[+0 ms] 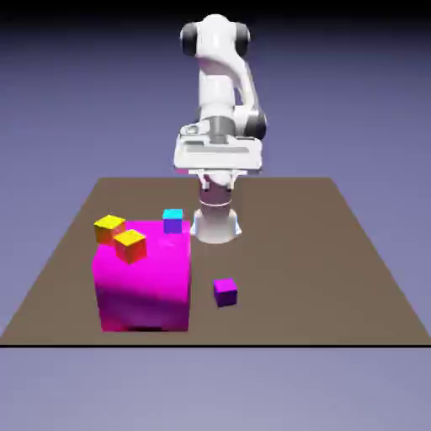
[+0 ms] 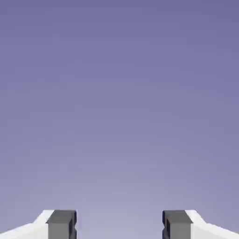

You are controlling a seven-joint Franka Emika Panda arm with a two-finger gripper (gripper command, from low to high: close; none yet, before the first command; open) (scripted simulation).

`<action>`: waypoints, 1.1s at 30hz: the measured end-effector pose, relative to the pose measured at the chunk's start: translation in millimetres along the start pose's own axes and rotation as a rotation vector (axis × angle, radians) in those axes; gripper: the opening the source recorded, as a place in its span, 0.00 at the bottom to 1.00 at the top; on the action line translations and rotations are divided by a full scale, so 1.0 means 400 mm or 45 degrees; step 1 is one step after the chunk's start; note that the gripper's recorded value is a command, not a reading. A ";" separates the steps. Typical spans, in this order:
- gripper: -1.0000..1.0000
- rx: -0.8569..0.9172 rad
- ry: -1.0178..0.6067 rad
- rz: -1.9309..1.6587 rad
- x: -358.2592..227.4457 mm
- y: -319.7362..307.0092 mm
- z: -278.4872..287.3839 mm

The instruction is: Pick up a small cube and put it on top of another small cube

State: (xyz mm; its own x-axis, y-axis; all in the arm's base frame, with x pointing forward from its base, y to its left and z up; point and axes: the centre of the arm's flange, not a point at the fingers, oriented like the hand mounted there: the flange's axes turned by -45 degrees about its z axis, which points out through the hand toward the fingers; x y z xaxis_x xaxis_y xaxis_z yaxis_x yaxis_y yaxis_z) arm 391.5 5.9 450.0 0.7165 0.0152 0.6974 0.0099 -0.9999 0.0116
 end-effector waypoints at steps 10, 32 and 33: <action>0.50 -0.126 -0.254 0.413 -0.104 -0.018 0.150; 0.50 -0.557 -0.694 1.358 -0.402 -0.061 0.385; 0.50 -0.580 -0.710 1.400 -0.415 -0.064 0.392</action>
State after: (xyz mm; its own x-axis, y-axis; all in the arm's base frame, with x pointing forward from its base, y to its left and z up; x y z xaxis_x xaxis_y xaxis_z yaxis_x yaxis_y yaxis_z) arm 381.6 28.9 221.6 0.3902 -0.9140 0.1114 -0.9160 -0.3976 -0.0533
